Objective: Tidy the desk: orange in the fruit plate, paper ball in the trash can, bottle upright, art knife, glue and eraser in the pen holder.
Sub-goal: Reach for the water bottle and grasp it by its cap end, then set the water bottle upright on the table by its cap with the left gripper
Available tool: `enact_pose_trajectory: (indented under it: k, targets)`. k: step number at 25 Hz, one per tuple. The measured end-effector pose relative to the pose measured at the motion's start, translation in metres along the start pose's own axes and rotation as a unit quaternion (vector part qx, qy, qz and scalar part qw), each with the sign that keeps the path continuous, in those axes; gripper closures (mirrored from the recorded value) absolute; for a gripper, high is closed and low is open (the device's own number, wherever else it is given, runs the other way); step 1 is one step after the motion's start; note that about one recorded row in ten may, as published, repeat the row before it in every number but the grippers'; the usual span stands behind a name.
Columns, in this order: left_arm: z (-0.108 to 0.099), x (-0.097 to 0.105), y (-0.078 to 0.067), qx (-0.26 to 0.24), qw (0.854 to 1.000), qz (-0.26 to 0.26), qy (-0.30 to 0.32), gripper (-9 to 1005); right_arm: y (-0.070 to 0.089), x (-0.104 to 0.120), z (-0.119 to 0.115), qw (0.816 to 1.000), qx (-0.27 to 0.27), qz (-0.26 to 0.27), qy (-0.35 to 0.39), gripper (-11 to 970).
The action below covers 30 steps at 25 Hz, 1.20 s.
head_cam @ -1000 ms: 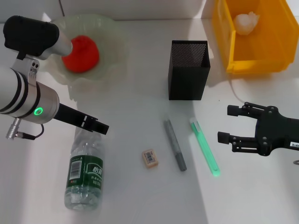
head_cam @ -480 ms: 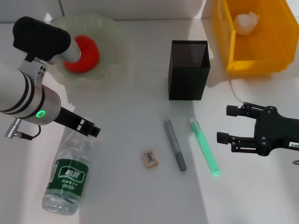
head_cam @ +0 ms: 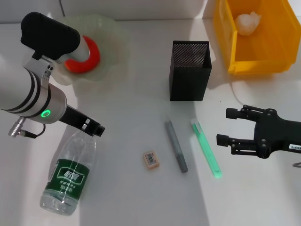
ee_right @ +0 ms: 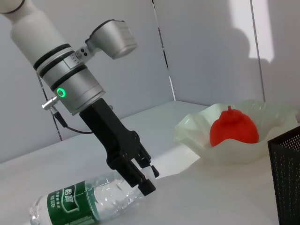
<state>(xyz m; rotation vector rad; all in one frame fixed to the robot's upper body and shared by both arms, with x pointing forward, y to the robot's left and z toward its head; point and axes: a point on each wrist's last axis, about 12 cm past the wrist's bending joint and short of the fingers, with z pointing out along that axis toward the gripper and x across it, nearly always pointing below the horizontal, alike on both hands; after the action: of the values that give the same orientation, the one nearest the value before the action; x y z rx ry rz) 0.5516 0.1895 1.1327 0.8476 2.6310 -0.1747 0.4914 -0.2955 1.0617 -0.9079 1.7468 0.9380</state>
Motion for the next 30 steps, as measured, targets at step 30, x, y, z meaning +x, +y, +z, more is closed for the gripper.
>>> enact_pose_trajectory:
  k: [30]
  targets:
    - [-0.052,-0.011,0.005,-0.036,0.985,0.070,-0.151,515,-0.003,-0.005,0.000,1.000,0.000,0.002,-0.003,127]
